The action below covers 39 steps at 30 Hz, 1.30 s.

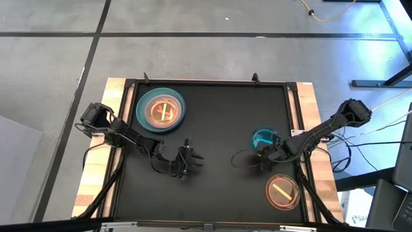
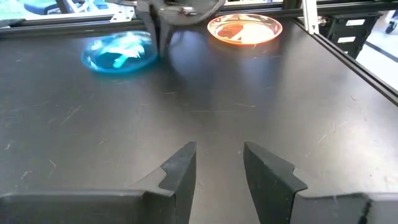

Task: Stack plastic plates
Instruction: Stack the transparent blue plate on top of the transparent green plate on the table

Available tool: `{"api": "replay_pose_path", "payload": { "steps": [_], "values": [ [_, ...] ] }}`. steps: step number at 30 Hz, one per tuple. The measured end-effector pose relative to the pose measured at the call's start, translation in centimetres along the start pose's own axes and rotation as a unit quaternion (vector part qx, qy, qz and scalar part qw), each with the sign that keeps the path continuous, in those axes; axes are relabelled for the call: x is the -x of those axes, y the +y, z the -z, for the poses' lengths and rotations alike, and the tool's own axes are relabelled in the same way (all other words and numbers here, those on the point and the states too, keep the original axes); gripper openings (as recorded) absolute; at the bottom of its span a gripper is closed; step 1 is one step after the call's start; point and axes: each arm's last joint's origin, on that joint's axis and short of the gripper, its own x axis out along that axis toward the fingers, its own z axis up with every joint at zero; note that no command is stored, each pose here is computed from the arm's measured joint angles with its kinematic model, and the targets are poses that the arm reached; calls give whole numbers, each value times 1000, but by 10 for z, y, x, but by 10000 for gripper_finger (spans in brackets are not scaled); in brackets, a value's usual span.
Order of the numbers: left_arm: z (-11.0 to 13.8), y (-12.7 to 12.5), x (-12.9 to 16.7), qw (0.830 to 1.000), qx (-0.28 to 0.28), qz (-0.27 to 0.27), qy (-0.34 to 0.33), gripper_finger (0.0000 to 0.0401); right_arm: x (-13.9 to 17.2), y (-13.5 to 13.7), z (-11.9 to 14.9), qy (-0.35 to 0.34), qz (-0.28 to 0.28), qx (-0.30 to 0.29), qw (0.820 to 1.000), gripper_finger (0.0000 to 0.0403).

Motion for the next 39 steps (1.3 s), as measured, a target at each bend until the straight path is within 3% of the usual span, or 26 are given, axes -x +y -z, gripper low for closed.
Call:
{"api": "replay_pose_path", "payload": {
  "steps": [4, 12, 17, 22, 26, 33, 39],
  "values": [
    [0, 0, 0, 1000, 0, 0, 0, 128, 1, 12, -13, -67, -56, 61, 994, 6],
    [0, 0, 0, 1000, 0, 0, -1, 128, -10, 41, -37, -191, -135, 147, 961, 1],
    [0, 0, 0, 1000, 0, 0, -1, 128, -31, 56, -44, -223, -156, 173, 947, 1],
    [0, 0, 0, 1000, 2, -1, -1, 128, -45, 64, -46, -242, -167, 163, 942, 9],
    [0, 3, -1, 1000, 12, -4, -1, 129, -49, 65, -46, -244, -162, 158, 943, 37],
    [-5, 4, -3, 1000, 24, -4, -4, 166, -44, 69, -53, -256, -160, 160, 940, 132],
    [-17, -4, -34, 1000, 12, 4, 14, 175, -25, 77, -70, -303, -155, 142, 929, 175]
  ]
}}
